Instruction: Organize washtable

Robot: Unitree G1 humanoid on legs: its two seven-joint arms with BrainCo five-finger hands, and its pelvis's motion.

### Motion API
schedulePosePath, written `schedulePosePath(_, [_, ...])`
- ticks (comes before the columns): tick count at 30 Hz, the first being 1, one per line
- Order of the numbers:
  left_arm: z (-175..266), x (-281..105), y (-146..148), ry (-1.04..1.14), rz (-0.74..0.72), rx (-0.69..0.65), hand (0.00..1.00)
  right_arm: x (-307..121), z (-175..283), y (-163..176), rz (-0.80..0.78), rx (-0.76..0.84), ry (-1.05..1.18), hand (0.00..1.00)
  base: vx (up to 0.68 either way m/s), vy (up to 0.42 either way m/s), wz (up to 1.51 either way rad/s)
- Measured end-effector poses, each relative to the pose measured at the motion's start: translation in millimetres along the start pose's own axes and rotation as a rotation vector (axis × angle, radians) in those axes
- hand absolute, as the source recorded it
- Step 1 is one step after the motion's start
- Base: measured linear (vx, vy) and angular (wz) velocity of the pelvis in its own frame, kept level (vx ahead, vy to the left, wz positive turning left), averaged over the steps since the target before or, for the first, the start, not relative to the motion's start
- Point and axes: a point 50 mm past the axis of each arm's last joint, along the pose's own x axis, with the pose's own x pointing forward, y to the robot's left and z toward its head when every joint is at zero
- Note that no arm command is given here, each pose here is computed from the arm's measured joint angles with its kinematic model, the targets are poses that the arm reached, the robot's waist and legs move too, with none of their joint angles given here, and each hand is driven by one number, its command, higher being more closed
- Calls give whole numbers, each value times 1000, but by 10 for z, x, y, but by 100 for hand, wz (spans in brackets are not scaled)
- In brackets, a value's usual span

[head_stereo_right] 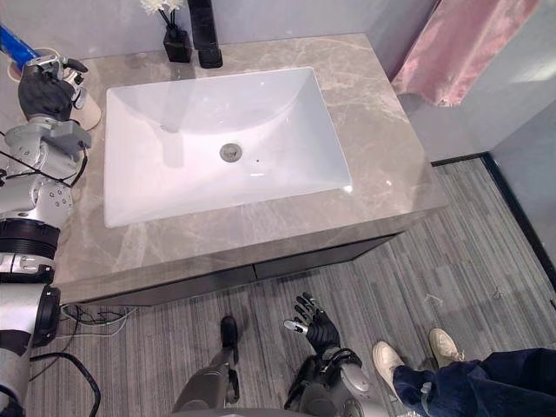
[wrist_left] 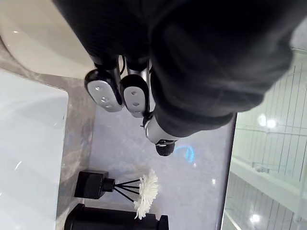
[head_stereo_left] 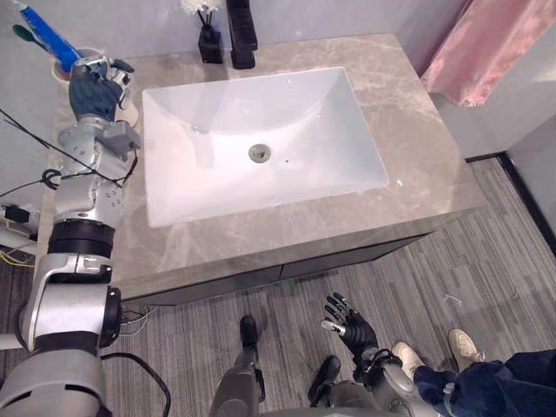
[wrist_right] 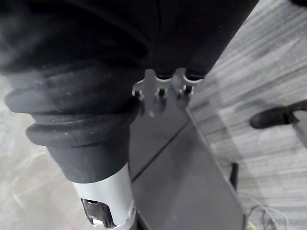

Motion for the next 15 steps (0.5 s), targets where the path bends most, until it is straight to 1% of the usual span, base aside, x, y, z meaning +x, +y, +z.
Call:
schedulePosePath(7, [27, 0, -14, -24, -5, -4, 100, -2, -1, -2, 0, 0, 0, 0, 4, 14, 3])
schedulePosePath(15, [-144, -33, 48, 67, 26, 4, 100, -4, 8, -12, -3, -1, -5, 0, 2, 4, 0])
